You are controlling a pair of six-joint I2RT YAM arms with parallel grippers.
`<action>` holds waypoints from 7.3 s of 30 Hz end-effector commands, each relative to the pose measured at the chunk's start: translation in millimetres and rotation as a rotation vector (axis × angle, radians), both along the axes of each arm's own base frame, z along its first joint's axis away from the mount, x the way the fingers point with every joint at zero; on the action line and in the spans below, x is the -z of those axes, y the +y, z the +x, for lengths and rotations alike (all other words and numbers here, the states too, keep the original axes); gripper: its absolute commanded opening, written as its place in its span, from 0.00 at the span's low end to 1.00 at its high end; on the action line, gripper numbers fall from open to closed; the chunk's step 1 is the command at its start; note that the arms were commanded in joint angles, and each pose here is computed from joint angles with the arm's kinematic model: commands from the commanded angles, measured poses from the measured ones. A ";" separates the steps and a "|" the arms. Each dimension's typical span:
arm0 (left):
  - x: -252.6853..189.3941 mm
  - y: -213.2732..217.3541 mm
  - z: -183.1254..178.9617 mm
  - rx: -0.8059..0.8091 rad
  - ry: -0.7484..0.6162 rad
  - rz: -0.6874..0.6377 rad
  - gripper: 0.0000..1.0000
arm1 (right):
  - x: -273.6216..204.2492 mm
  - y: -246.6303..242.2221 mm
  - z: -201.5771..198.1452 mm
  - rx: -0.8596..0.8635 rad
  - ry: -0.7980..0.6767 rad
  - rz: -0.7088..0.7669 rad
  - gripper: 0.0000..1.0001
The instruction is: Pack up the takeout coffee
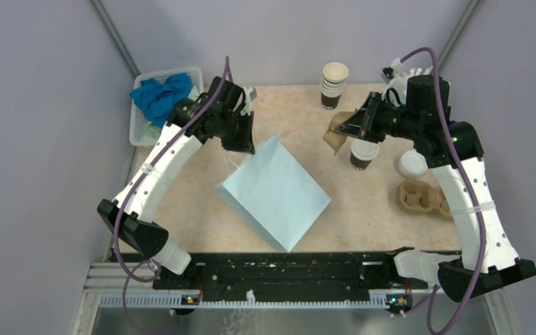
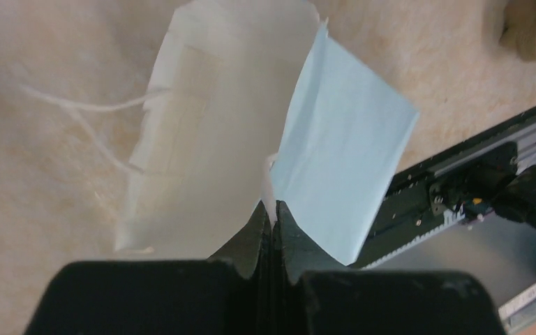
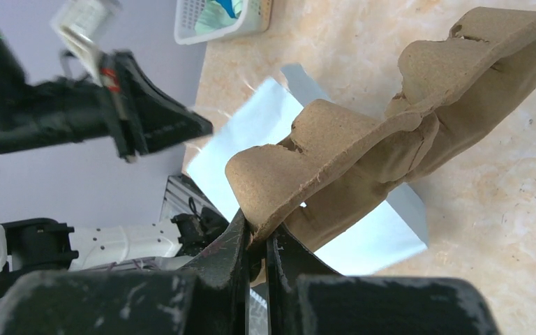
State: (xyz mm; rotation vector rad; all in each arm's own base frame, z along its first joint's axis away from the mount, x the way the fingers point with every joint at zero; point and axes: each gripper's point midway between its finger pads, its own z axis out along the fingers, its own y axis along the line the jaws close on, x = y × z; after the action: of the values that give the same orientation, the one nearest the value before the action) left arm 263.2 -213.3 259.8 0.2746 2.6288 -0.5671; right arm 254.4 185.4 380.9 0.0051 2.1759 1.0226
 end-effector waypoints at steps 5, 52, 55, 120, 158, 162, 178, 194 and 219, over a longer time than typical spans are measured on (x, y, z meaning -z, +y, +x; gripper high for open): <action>-103.8 -2.7 44.1 0.117 -0.348 0.012 0.00 | 0.0 1.9 1.2 -0.018 -0.038 -0.005 0.02; -202.7 -130.0 -30.0 0.396 -0.487 -0.614 0.84 | -2.0 9.3 10.7 0.138 0.120 0.195 0.03; -201.7 -158.6 -40.1 0.440 -0.501 -0.574 0.76 | -1.1 10.1 13.0 0.165 0.147 0.230 0.03; -158.2 -159.1 -29.2 0.234 -0.386 -0.421 0.53 | 12.8 3.5 -0.3 0.304 0.314 0.353 0.01; -110.4 -201.3 -29.7 0.398 -0.411 -0.228 0.33 | 28.3 11.3 0.4 0.311 0.452 0.358 0.00; -105.4 -201.7 -26.2 0.395 -0.420 -0.194 0.28 | 30.8 11.2 -0.3 0.310 0.457 0.354 0.00; -107.8 -185.1 -13.0 0.299 -0.516 -0.068 0.00 | 39.5 9.6 -0.9 0.292 0.426 0.319 0.22; -171.4 -96.0 2.1 -0.009 -0.439 -0.560 0.00 | 28.6 -30.2 -24.7 -0.005 -0.020 0.113 0.85; -214.5 -47.1 -19.5 -0.113 -0.517 -0.847 0.00 | 18.4 -13.5 -15.0 -0.095 0.004 0.574 0.55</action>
State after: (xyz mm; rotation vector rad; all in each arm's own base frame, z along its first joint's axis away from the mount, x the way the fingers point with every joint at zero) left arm 254.6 -269.0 444.6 0.0005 1.8302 -1.2286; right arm 231.0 174.3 339.1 0.2081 1.9325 1.6543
